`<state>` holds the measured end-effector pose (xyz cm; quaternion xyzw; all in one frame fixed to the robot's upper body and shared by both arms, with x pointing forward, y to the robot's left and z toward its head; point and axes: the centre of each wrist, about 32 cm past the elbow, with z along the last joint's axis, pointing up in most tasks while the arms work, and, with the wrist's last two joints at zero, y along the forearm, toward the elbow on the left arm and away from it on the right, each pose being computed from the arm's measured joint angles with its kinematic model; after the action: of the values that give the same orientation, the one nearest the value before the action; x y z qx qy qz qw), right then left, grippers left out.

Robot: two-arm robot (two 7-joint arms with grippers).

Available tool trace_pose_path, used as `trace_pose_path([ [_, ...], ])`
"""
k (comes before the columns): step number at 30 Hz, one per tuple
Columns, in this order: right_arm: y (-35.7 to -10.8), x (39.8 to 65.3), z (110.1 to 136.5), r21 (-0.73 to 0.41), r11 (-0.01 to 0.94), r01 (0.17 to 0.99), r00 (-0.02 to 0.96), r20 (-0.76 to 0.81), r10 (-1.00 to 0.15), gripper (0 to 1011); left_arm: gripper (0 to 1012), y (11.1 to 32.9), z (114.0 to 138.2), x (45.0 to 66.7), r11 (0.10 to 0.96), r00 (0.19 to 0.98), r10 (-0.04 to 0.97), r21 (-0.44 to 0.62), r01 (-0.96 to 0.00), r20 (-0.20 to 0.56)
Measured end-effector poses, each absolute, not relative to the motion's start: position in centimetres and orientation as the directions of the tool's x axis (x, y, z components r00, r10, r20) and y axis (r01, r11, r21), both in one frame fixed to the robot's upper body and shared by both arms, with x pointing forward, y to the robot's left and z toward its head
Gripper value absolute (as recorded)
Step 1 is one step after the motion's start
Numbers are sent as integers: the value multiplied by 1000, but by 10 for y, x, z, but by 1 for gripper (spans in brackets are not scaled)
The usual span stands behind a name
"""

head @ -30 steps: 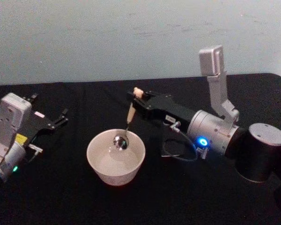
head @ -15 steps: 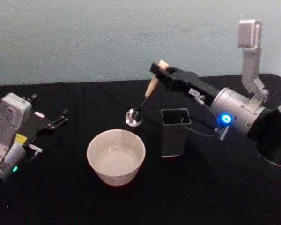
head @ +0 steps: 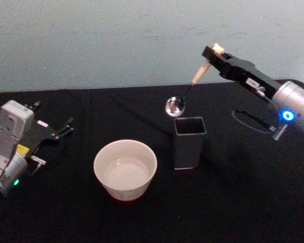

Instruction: Pick up the stirring spoon with one hand, stir inside the cup, then place it back in its original position.

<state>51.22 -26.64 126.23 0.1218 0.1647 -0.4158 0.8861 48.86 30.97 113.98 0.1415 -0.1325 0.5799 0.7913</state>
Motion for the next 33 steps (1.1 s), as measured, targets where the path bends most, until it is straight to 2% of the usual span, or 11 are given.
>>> trace_pose_path([
  [13,-295,497,1254,64,606,793,587,-349,-731,223,1001,310,1140,489,287,292,880,70,-955,374],
  [33,-284,504,1223,7,607,795,579,-310,-754,223,1001,310,1140,489,287,292,880,70,-955,374],
])
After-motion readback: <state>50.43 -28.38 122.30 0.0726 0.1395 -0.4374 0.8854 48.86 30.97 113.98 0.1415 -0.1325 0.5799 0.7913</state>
